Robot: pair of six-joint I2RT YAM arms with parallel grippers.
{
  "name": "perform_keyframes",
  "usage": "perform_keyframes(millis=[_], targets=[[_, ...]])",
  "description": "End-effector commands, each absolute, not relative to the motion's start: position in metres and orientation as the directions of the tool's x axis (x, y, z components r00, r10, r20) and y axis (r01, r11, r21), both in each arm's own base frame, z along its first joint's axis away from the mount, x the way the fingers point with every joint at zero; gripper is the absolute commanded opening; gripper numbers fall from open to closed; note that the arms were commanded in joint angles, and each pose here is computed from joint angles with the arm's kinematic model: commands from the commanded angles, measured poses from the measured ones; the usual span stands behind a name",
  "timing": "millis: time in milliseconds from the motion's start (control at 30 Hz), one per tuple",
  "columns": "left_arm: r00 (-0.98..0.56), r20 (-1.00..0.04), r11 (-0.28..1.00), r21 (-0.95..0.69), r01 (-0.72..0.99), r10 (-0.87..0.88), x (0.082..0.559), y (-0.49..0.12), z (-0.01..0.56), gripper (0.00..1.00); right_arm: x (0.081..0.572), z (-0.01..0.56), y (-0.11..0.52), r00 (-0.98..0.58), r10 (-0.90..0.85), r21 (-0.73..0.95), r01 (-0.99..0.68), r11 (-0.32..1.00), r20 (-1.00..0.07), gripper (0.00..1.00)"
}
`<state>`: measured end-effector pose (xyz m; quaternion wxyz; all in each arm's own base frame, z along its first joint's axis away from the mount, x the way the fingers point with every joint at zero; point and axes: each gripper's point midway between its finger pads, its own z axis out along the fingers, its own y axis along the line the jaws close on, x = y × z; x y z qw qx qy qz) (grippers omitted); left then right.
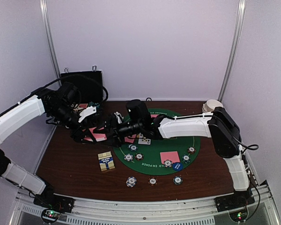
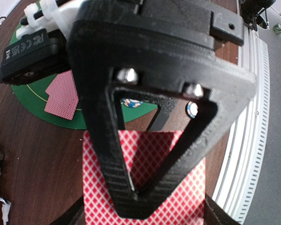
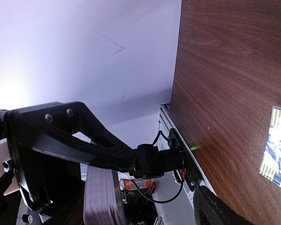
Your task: Distribute texas hold em gaming equipment
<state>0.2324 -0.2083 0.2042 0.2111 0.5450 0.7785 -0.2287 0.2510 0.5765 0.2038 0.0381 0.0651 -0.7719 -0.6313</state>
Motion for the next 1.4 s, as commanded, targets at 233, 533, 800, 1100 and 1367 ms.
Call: perform_keyframes(millis=[233,533,800,1100,1367], targets=[[-0.278,-0.623,0.284,-0.092,0.954,0.732,0.237,-0.212,0.219,0.00,0.257,0.205,0.551,-0.986,-0.157,0.970,-0.094,0.226,-0.059,0.61],[-0.280,-0.621,0.286,-0.093,0.954,0.732,0.238,-0.212,0.218,0.00,0.262,0.234,0.537,-0.985,-0.147,0.975,-0.119,0.189,-0.092,0.49],[-0.281,-0.621,0.287,-0.094,0.953,0.731,0.238,-0.212,0.219,0.00,0.261,0.253,0.529,-0.984,-0.145,0.979,-0.130,0.158,-0.107,0.34],[-0.282,-0.621,0.289,-0.091,0.953,0.731,0.240,-0.212,0.219,0.00,0.257,0.265,0.529,-0.987,-0.139,0.991,-0.091,0.096,-0.077,0.22],[-0.283,-0.617,0.295,-0.085,0.952,0.735,0.241,-0.211,0.219,0.00,0.254,0.272,0.528,-0.986,-0.156,0.995,-0.076,0.060,-0.066,0.10]])
